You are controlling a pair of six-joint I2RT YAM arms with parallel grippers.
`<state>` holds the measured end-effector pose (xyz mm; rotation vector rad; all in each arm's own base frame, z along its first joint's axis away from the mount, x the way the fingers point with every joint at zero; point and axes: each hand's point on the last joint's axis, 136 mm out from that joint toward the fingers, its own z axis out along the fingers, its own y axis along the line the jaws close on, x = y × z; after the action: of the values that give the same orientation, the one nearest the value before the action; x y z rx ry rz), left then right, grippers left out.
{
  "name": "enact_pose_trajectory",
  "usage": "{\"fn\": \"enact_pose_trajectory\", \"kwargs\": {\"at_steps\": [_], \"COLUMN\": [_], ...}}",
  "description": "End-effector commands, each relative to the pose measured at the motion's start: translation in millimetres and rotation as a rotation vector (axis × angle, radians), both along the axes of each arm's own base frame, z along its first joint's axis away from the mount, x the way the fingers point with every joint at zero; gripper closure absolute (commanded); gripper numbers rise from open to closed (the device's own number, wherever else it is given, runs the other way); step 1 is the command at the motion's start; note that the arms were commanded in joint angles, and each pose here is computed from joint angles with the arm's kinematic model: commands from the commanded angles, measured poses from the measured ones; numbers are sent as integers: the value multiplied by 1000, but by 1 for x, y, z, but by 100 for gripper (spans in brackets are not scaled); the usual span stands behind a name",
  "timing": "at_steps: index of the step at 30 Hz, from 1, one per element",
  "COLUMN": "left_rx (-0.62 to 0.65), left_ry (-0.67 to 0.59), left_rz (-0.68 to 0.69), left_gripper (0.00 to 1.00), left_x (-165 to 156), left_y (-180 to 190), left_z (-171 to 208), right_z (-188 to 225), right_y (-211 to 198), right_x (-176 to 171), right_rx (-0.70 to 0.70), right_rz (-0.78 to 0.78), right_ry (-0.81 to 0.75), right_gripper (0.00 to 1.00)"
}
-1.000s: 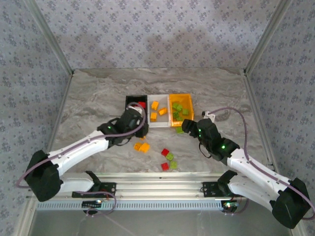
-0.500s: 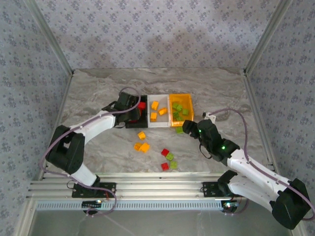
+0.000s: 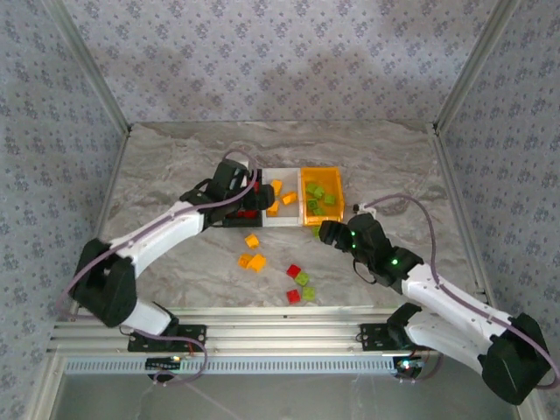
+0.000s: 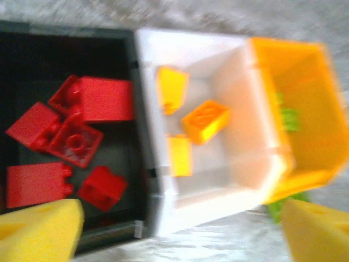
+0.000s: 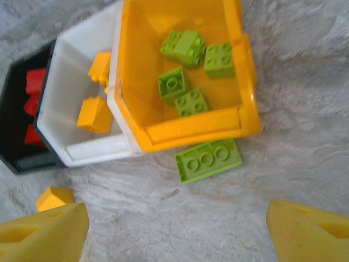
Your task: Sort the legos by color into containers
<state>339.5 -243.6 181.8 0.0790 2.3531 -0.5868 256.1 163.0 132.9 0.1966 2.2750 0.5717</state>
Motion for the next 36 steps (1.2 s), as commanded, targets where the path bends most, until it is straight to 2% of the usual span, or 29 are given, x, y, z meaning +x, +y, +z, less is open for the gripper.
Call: {"fn": "enact_pose_trajectory", "kwargs": {"at_steps": [1,5,10,17,27,32,36], "left_rx": [-42,-59,-55,-16,-23,-24,-22], "left_ry": [-44,-23,34,48,65,69,78], "left_rz": [-54,-47,5,68,101,110,113], "left_gripper": [0,1,0,1,0,0,0], "left_x": [-30,-59,-89,-107,-106,-104,-105], "left_y": [-1,14,43,71,81,84,85], "left_z": [22,14,-14,-31,-38,-38,-41], "right_z": [-20,-41,-67,-95,-113,-119,-119], "right_y": [25,59,102,106,108,114,117], "right_x": [-16,-29,-47,-60,-70,-65,-62], "right_rx": [-34,-152,-328,-546,-639,-646,-641], "right_rz": [157,315,504,573,628,628,621], "right_ry": [73,143,202,294,340,337,326], "right_gripper": [13,13,14,18,26,36,49]}}
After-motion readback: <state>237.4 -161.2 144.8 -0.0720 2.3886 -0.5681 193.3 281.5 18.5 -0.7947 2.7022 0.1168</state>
